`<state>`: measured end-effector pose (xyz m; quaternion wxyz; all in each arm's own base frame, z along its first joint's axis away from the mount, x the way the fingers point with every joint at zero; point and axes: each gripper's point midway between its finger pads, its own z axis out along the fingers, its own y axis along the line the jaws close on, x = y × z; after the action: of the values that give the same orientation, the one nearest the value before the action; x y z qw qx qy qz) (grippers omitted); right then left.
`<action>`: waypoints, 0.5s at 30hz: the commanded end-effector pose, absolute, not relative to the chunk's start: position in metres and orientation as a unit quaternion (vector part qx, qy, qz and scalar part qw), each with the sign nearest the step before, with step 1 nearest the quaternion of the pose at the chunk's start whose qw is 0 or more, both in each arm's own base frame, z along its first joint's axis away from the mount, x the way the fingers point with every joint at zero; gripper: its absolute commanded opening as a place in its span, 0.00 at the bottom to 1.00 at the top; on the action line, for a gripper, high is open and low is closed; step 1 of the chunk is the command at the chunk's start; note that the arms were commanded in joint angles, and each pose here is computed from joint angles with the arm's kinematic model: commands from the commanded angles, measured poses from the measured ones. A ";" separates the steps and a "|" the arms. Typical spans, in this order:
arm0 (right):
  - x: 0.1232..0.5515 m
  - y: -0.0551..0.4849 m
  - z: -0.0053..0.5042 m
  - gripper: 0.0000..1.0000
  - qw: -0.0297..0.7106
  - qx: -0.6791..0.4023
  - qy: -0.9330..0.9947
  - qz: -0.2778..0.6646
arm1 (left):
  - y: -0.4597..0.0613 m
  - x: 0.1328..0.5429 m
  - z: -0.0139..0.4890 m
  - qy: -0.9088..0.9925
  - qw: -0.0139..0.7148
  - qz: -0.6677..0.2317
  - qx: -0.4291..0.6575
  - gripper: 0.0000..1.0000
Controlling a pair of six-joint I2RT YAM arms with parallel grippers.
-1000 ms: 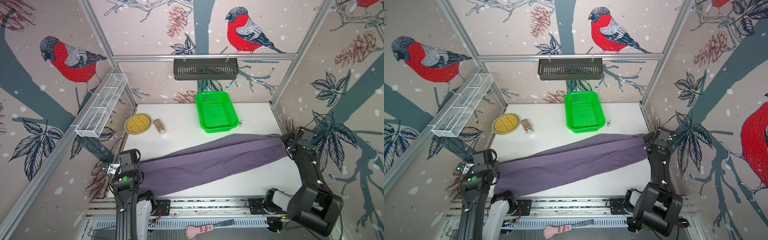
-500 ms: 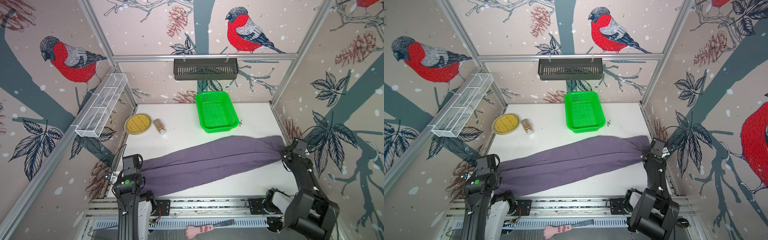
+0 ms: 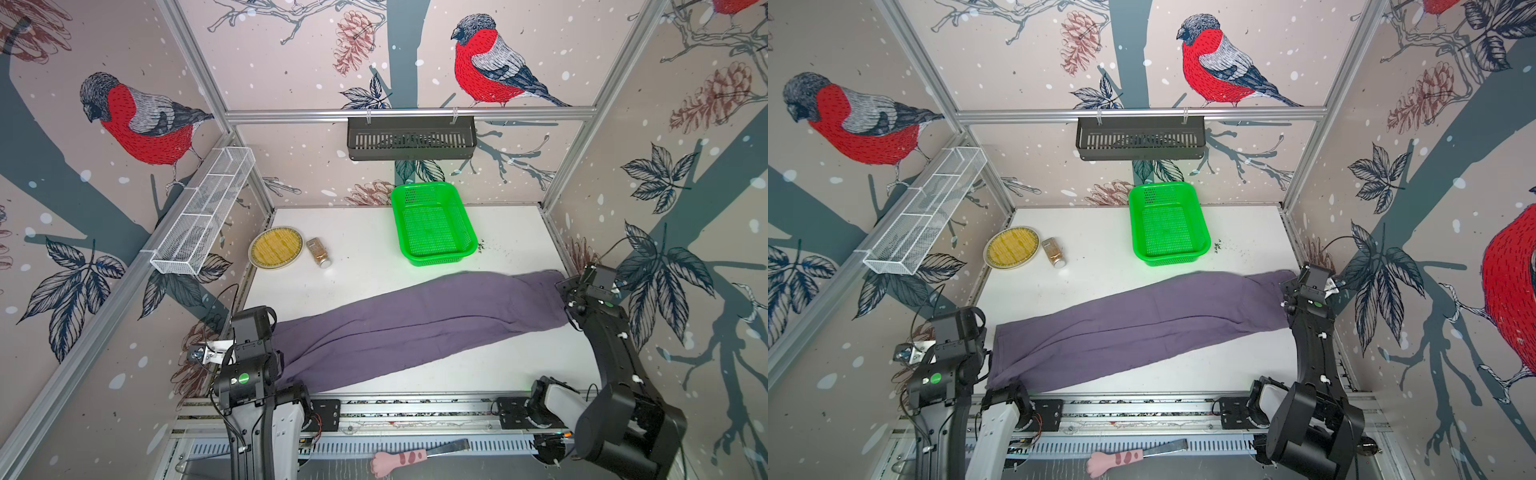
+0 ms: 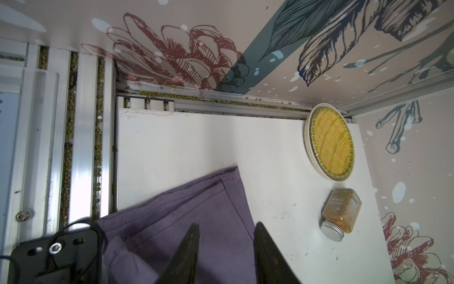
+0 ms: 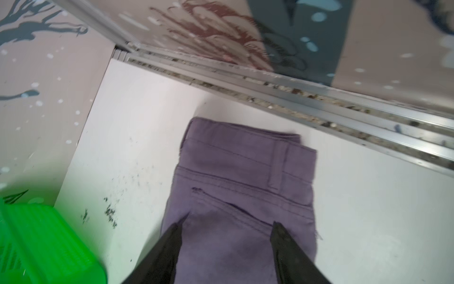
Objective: Fold and stack the trousers
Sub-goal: Fold the trousers at the center of the table, then move the trousers to the center of the table.
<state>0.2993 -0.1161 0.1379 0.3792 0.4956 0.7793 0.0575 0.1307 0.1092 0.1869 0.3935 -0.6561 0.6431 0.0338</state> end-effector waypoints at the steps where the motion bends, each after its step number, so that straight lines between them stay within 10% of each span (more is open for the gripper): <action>1: 0.323 -0.088 0.143 0.63 0.381 0.433 0.812 0.087 | 0.100 0.158 0.190 0.687 0.407 0.001 -0.601 0.39; 15: 0.315 -0.035 0.046 0.64 0.259 0.382 0.883 0.090 | 0.036 0.192 0.056 0.794 0.229 -0.124 -0.550 0.27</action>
<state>0.3145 -0.0365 0.0520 0.2584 0.3882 0.8800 0.0908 0.1824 0.0425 0.0603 0.2208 -0.5601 0.7928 -0.0949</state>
